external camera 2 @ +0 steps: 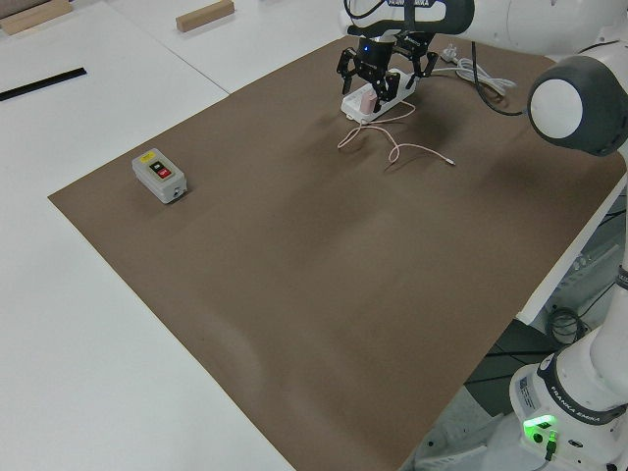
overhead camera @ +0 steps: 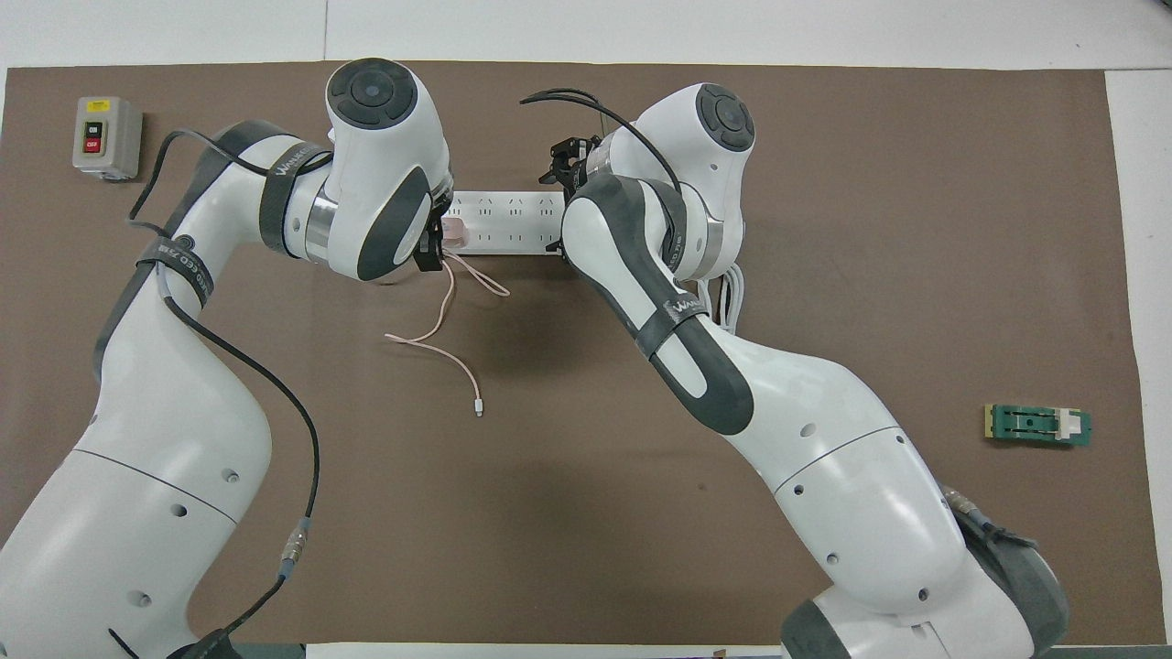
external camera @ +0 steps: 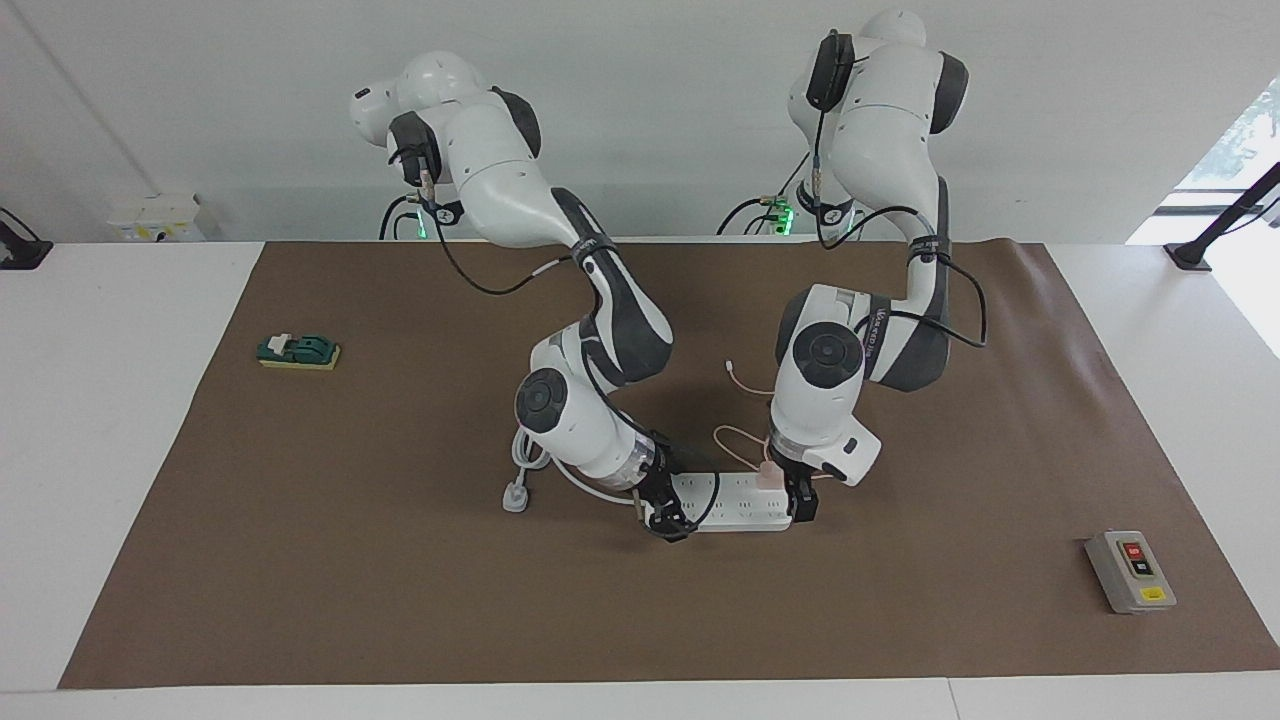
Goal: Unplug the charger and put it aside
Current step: 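Pull the charger out with the left gripper while the right gripper withdraws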
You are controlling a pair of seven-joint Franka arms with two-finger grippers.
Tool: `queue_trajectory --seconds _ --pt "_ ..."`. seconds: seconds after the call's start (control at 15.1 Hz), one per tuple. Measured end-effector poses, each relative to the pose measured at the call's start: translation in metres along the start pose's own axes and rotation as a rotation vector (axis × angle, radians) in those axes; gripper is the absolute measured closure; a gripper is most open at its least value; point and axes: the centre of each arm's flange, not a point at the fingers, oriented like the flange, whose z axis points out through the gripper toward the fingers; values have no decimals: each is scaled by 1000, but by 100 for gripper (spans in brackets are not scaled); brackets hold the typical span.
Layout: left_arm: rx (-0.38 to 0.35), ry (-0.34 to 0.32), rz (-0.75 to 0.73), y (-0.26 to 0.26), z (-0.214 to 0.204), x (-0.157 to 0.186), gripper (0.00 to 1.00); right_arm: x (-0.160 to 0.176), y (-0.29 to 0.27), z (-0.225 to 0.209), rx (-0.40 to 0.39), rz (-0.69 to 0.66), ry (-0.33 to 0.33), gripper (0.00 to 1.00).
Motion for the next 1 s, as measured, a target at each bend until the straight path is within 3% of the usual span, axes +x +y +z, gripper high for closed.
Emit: queue_trajectory --seconds 0.73,0.86,1.0 --pt "-8 -7 11 -1 -4 -5 0 8 4 1 -41 6 18 0" --pt "-8 -8 14 -1 -4 -6 4 9 4 -2 -45 6 21 0" --pt "-8 -8 21 -2 -4 -6 26 9 4 -1 -43 6 22 0"
